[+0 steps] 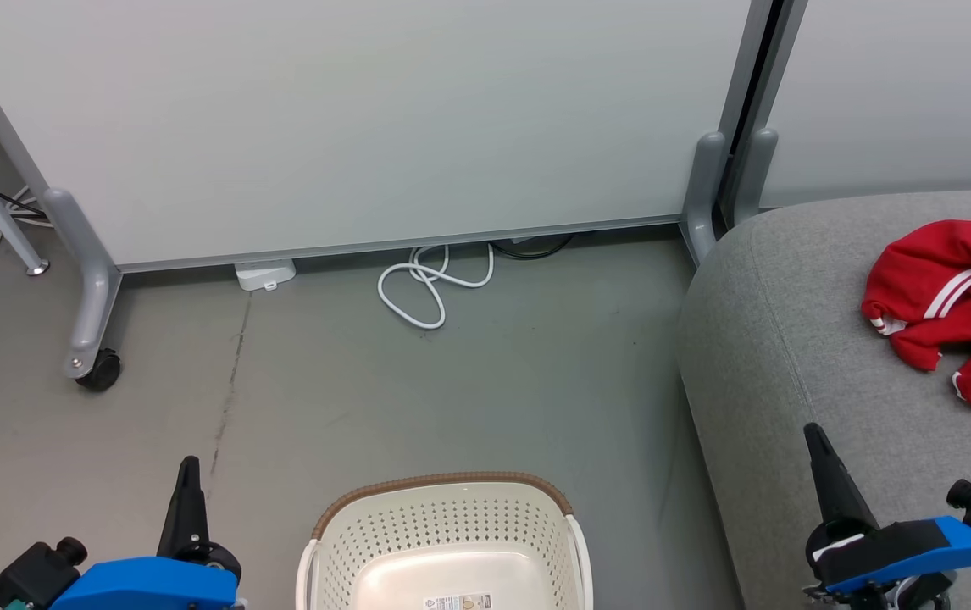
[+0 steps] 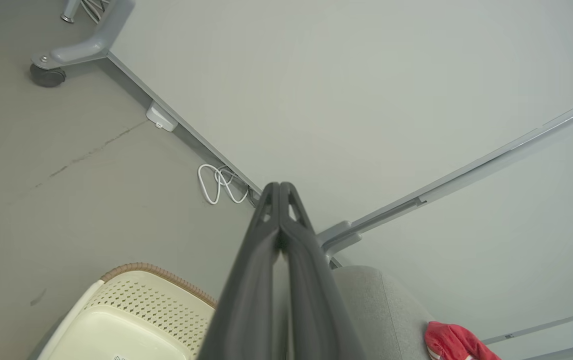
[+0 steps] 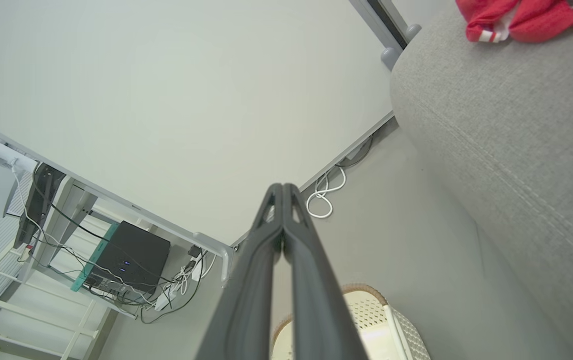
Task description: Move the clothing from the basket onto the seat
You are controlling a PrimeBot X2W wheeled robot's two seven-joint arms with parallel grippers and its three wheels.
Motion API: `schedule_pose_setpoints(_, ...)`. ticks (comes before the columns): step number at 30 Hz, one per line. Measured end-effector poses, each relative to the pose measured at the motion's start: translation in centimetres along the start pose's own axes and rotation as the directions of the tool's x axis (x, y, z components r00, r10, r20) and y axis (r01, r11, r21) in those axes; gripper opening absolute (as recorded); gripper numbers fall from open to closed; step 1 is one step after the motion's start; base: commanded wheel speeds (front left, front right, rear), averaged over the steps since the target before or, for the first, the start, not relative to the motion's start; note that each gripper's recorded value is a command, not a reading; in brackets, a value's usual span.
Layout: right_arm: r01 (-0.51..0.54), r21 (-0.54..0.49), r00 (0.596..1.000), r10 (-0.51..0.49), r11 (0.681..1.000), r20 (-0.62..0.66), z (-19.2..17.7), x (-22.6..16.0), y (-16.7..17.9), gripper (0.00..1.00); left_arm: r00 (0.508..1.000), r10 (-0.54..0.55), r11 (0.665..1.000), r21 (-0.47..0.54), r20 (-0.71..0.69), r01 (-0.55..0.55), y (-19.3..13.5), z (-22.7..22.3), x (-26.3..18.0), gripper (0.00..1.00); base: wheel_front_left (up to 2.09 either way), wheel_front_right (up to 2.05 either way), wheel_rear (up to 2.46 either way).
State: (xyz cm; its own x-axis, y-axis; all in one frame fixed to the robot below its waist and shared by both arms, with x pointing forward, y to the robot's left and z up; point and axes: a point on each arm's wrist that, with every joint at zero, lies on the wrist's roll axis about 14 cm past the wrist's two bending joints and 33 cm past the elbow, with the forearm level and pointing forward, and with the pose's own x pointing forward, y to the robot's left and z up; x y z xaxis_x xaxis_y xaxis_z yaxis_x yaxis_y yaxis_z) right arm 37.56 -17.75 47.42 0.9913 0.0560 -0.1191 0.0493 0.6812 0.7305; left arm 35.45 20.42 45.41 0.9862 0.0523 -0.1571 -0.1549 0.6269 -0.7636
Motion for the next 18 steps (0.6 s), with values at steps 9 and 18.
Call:
schedule_pose_setpoints(9,-0.002,0.112,1.0,0.001,0.994,0.012,0.47,0.11,0.01,0.0,1.0,-0.01,0.995,-0.101,0.005,0.01,-0.42,0.43,0.36,0.0,0.0,0.0,0.0)
schedule_pose_setpoints(18,-0.012,0.212,1.0,0.007,0.977,0.027,1.02,0.31,0.16,0.0,1.0,-0.022,0.98,-0.196,0.007,0.023,-0.93,0.72,0.72,0.0,0.0,0.0,0.0)
